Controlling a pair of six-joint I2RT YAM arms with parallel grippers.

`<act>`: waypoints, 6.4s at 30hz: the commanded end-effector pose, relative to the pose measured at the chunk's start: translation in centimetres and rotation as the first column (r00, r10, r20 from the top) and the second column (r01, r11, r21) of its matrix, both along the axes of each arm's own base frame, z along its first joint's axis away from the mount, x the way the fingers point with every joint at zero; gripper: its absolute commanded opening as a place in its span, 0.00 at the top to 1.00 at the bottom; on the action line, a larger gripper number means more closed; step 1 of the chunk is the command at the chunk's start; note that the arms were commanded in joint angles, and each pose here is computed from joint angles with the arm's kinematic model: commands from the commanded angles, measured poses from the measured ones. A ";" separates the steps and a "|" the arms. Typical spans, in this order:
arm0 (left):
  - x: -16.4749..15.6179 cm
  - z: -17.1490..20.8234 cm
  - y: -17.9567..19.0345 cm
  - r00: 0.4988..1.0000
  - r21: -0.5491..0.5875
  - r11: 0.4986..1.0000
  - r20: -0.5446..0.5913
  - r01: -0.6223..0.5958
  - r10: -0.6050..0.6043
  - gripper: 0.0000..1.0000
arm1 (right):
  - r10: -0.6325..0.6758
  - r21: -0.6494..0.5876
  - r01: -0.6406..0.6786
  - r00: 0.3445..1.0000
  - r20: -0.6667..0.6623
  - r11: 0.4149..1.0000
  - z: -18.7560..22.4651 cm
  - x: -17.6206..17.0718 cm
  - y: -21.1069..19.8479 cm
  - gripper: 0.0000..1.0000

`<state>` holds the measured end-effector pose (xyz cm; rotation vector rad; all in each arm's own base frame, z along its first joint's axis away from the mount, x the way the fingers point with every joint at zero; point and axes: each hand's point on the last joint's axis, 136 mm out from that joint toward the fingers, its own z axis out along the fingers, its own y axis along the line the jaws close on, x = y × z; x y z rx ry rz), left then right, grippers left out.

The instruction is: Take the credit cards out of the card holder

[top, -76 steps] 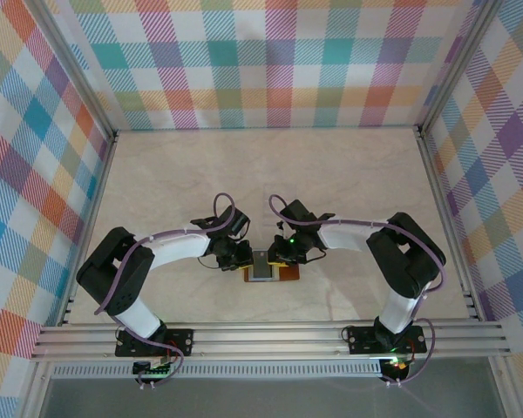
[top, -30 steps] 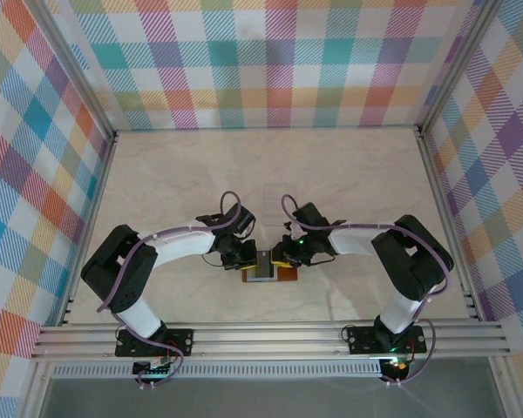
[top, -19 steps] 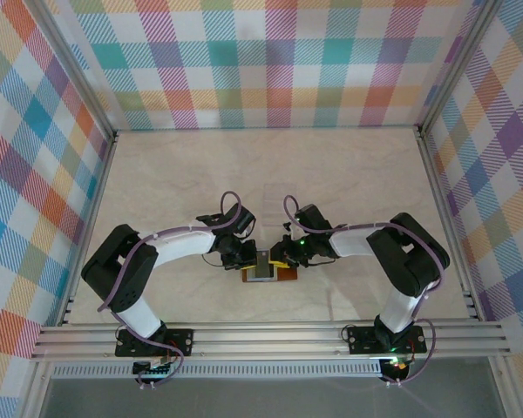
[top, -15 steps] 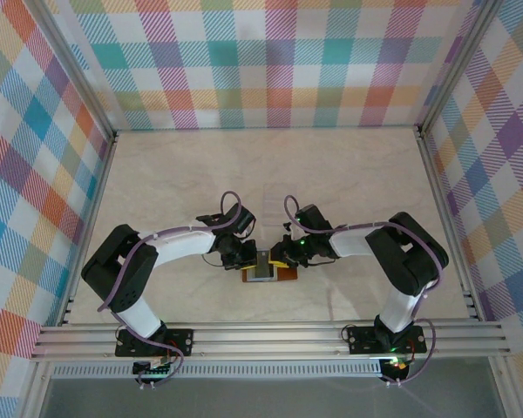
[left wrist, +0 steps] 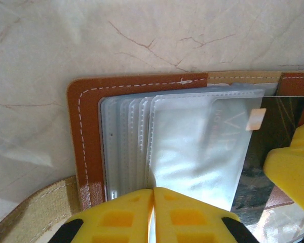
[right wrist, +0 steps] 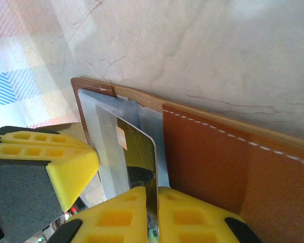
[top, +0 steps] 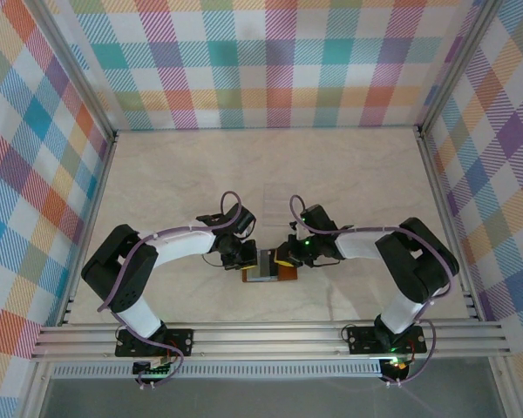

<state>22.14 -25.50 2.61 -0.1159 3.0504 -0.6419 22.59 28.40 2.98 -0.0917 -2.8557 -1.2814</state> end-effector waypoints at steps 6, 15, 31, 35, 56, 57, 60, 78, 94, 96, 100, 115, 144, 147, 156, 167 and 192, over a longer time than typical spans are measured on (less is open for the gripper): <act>-1.0 -1.1 2.0 1.000 0.106 0.994 -0.023 0.005 -0.003 0.88 | -0.023 -0.082 0.028 0.998 0.062 0.996 1.1 0.0 -2.5 0.89; 1.1 2.8 0.5 0.997 0.046 0.999 0.070 0.005 -0.009 0.87 | 0.053 -0.221 -0.004 0.975 0.215 0.975 5.1 1.5 -4.5 0.92; 3.3 5.3 2.6 0.986 0.064 0.995 0.154 -0.074 0.064 0.82 | 0.721 -0.549 -0.468 0.420 0.551 0.692 10.9 5.9 -3.0 0.97; 3.1 4.8 3.8 0.985 0.044 0.993 0.140 -0.111 0.104 0.82 | 0.799 -0.612 -0.539 0.227 0.557 0.579 11.7 7.1 -2.3 1.00; 2.5 3.9 6.4 0.982 0.028 0.987 0.108 -0.157 0.153 0.81 | 0.949 -0.767 -0.595 -0.022 0.315 0.240 10.2 13.4 -2.1 1.00; 2.5 3.8 6.4 0.982 0.029 0.987 0.107 -0.159 0.155 0.81 | 0.949 -0.764 -0.600 -0.022 0.315 0.239 10.1 13.4 -2.0 1.00; 2.6 3.8 6.3 0.982 0.028 0.987 0.105 -0.159 0.155 0.81 | 0.951 -0.754 -0.617 -0.028 0.308 0.226 9.4 13.5 -1.8 1.00; 2.9 3.8 6.3 0.985 0.029 0.989 0.097 -0.147 0.143 0.81 | 0.960 -0.670 -0.721 -0.022 0.280 0.179 5.2 13.0 -0.4 0.96; 3.1 4.5 6.2 0.985 0.024 0.990 0.105 -0.141 0.138 0.80 | 0.952 -0.830 -0.497 -0.026 0.305 0.253 7.9 17.4 -0.1 0.68; 3.1 4.8 6.1 0.984 0.019 0.990 0.111 -0.140 0.137 0.80 | 0.943 -0.826 -0.488 -0.018 0.333 0.283 8.6 17.2 0.1 0.67; 3.2 5.1 5.9 0.984 0.003 0.990 0.112 -0.142 0.141 0.80 | 0.923 -0.818 -0.471 -0.016 0.384 0.332 9.3 16.8 0.4 0.66; 2.7 5.2 4.7 0.985 -0.042 0.989 0.087 -0.145 0.148 0.81 | 0.931 -0.853 -0.405 -0.011 0.364 0.328 5.8 18.3 0.7 0.59; 1.7 1.3 2.9 0.994 -0.006 0.994 0.029 -0.108 0.108 0.89 | 0.611 -0.571 -0.242 0.464 0.641 0.784 14.7 14.9 0.7 0.51; 1.1 0.2 3.0 0.994 -0.005 0.994 0.003 -0.107 0.107 0.90 | 0.436 -0.450 -0.162 0.660 0.612 0.878 14.4 13.3 0.0 0.53; -0.6 -1.9 3.5 0.994 -0.019 0.994 -0.042 -0.105 0.104 0.92 | 0.122 -0.079 -0.104 0.956 0.268 0.991 11.8 4.5 1.4 0.64; -2.0 -2.9 4.0 0.992 -0.033 0.994 -0.066 -0.106 0.104 0.93 | 0.170 -0.057 -0.168 0.985 0.031 0.984 6.1 -2.0 5.0 0.77; -2.8 -3.7 4.7 0.991 -0.011 0.994 -0.077 -0.109 0.108 0.93 | 0.169 -0.342 -0.179 0.984 -0.061 0.922 -1.2 -2.7 4.1 0.72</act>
